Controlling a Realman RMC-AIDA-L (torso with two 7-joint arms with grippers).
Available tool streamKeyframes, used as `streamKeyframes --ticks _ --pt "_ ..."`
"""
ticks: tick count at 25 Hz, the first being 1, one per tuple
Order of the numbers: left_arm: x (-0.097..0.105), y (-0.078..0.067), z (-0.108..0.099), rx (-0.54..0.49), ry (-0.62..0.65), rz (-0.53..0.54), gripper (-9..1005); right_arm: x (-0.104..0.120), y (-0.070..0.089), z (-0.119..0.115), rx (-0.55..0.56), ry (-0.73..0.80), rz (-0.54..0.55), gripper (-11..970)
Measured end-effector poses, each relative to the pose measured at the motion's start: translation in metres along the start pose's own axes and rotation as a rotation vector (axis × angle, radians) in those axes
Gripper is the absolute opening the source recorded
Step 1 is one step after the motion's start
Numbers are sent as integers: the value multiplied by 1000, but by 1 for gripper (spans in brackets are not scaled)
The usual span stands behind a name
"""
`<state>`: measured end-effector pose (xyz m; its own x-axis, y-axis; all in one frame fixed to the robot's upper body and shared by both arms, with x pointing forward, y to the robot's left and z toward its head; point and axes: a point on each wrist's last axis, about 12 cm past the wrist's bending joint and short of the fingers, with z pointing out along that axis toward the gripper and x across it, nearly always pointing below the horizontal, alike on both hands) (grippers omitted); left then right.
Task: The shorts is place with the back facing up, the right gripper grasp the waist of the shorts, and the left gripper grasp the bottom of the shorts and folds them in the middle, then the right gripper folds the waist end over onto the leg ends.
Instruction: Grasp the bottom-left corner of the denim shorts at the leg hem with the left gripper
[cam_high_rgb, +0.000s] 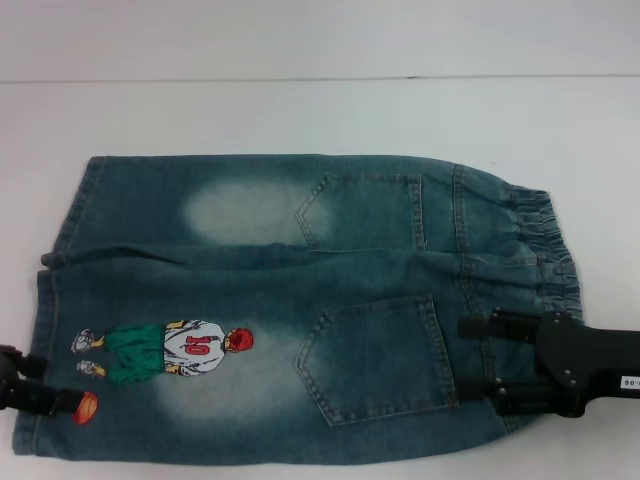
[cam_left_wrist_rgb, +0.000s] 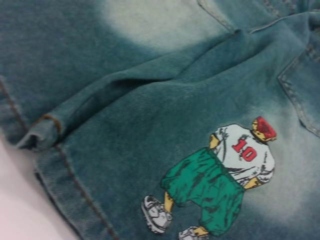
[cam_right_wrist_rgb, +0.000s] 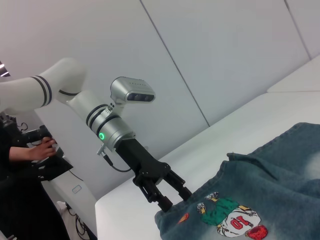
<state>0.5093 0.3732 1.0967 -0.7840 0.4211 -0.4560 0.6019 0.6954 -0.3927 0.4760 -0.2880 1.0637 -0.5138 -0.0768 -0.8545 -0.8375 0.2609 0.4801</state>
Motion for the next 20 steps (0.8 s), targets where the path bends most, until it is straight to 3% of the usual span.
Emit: streamKeyframes --ticks 20 --pt "4 8 -8 -78 71 -30 903 -5 -4 2 7 3 0 928"
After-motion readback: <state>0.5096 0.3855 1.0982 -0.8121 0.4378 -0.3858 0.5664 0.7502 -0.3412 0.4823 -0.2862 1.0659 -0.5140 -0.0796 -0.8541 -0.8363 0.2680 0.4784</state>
